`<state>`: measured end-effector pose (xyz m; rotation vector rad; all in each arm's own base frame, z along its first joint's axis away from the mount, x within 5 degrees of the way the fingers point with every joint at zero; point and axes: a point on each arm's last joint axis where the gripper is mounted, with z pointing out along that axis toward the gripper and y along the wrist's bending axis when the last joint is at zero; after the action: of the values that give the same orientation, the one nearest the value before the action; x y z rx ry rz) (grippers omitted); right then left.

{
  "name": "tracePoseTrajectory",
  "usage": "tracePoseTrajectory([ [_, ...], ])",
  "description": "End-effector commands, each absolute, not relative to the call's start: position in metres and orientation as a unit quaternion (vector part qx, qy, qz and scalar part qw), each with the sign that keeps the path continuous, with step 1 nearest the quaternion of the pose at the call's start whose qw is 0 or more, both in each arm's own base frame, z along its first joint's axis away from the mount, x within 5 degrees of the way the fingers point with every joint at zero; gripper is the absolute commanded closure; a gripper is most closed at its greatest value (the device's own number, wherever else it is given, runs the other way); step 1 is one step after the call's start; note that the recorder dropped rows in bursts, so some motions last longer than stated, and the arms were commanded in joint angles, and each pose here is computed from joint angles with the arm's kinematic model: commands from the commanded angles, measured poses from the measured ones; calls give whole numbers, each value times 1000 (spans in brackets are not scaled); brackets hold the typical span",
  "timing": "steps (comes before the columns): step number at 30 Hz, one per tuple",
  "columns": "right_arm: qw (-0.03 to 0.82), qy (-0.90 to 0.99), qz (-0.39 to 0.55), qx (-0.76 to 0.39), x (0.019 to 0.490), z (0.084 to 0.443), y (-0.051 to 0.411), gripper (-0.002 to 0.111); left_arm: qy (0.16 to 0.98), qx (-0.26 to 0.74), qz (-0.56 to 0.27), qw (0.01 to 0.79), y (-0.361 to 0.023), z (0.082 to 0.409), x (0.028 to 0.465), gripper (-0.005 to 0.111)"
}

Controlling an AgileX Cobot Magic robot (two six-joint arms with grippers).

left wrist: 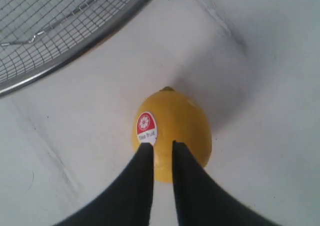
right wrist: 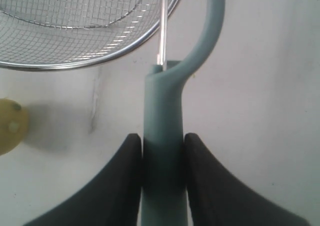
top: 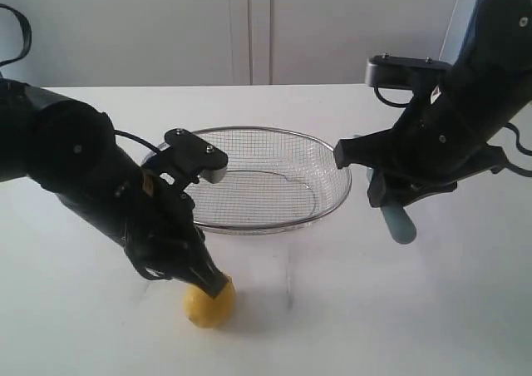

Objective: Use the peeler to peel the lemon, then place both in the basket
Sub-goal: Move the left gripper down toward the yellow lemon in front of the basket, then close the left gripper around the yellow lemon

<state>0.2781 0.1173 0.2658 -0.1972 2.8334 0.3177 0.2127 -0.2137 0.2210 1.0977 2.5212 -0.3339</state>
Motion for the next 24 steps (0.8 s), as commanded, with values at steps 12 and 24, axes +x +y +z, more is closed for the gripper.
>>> tracePoseTrajectory([
  [12, 153, 981, 105, -63, 278, 269, 114, 108, 899, 393, -115, 155, -220, 207, 213, 35],
  [24, 158, 980, 106, -63, 279, 269, 114, 108, 904, 378, -119, 160, -231, 180, 224, 35],
])
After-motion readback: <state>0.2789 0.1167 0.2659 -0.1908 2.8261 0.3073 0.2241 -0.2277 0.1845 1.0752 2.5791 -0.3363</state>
